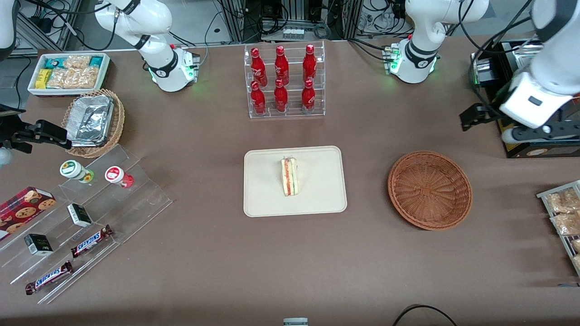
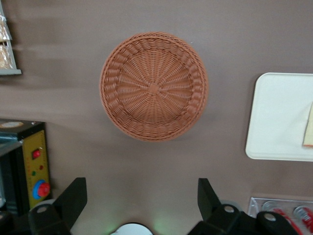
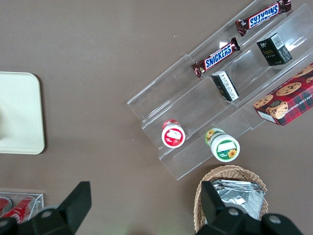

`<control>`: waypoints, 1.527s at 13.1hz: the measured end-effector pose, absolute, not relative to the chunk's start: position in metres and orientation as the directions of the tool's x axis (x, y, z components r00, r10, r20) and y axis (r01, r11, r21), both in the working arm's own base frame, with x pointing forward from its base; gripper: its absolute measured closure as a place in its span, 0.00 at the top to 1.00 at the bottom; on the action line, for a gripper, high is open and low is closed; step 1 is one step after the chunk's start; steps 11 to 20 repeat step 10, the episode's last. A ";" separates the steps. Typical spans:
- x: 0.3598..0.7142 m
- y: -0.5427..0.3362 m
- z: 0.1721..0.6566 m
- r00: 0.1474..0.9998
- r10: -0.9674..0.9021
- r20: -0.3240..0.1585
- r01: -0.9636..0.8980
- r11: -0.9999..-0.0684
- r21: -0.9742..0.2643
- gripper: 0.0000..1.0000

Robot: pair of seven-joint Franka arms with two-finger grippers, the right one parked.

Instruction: Place sandwich from basket to tray

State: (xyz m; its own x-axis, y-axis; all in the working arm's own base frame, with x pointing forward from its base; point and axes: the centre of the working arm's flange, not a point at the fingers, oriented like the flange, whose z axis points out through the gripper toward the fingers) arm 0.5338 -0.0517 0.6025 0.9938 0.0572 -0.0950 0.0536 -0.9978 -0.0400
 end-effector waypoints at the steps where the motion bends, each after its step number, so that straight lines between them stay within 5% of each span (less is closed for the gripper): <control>1: 0.535 -0.038 0.602 0.994 0.042 -0.097 0.039 -0.999 -0.036 1.00; 20: 0.546 -0.008 0.611 0.997 -0.014 -0.074 -0.016 -1.000 -0.026 1.00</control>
